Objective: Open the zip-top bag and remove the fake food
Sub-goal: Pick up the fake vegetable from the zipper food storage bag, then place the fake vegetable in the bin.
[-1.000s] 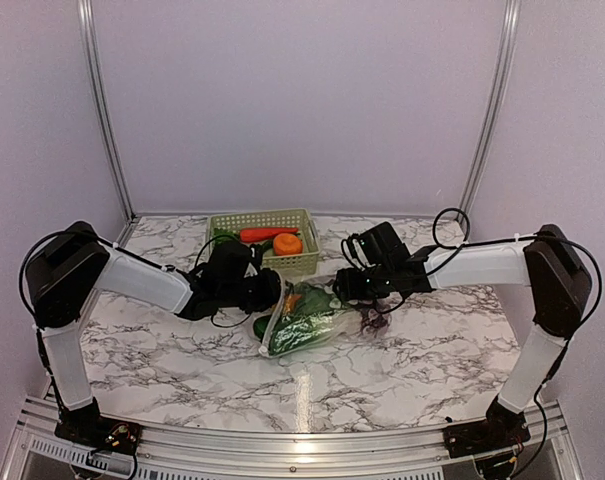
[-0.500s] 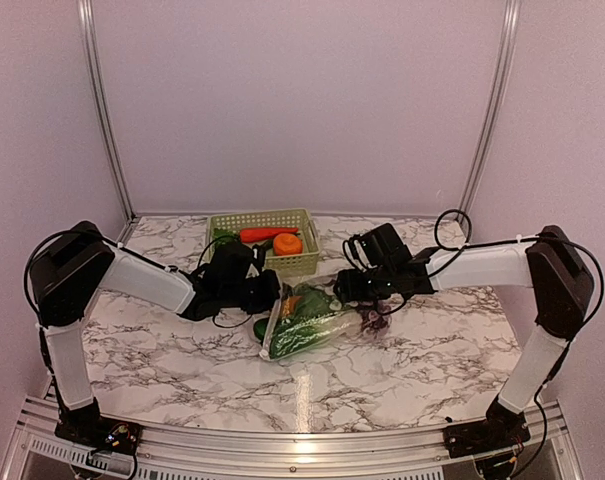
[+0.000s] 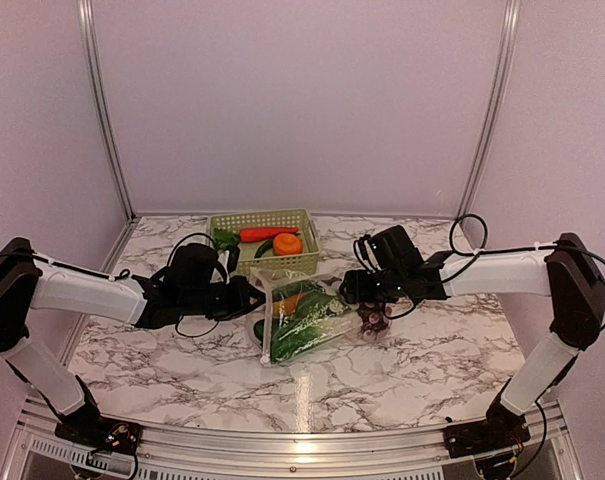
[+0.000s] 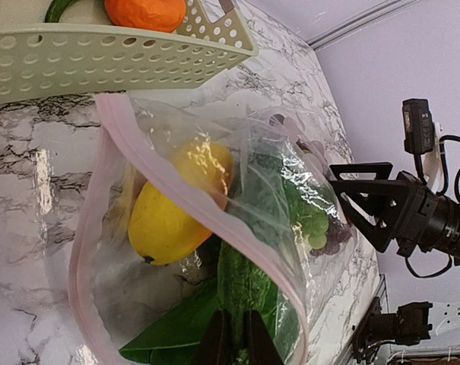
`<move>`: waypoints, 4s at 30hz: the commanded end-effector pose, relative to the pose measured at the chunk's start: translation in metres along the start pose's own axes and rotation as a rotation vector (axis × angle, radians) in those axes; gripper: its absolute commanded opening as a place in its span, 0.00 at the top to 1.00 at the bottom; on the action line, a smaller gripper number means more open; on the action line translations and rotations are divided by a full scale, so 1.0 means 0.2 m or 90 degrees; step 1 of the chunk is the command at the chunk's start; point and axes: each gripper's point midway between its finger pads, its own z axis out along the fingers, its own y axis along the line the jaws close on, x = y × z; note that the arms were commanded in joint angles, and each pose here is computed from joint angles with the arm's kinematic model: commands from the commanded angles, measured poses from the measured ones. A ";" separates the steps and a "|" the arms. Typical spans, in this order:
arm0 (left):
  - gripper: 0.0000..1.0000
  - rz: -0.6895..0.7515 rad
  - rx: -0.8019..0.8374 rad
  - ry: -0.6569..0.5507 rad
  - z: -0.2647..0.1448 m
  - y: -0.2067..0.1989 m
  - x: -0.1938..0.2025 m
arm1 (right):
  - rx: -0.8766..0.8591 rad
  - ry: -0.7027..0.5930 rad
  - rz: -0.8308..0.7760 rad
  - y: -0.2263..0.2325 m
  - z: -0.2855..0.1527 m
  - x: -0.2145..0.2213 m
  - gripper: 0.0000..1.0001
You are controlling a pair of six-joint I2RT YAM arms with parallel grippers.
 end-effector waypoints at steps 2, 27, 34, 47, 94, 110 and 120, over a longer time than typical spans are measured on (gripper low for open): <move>1.00 0.022 -0.031 0.014 -0.16 0.06 0.07 | -0.007 -0.016 0.013 0.02 -0.05 -0.02 0.29; 1.00 0.013 -0.124 -0.078 -0.73 0.15 0.03 | -0.025 -0.037 0.038 0.02 -0.08 -0.02 0.29; 1.00 -0.004 -0.164 -0.094 -0.90 0.20 0.04 | -0.029 -0.040 0.035 0.03 -0.09 -0.02 0.29; 1.00 -0.032 -0.211 -0.177 -1.15 0.21 -0.06 | -0.044 -0.051 0.043 0.04 -0.10 -0.03 0.29; 1.00 -0.041 -0.093 -0.133 0.01 0.51 -1.03 | -0.051 -0.074 0.031 0.04 -0.30 -0.09 0.29; 0.60 -0.013 -0.140 -0.119 -0.08 0.54 -0.99 | -0.048 -0.073 0.022 0.04 -0.30 -0.09 0.28; 0.55 0.005 -0.137 -0.119 -0.27 0.45 -0.85 | -0.054 -0.067 0.021 0.05 -0.28 -0.08 0.26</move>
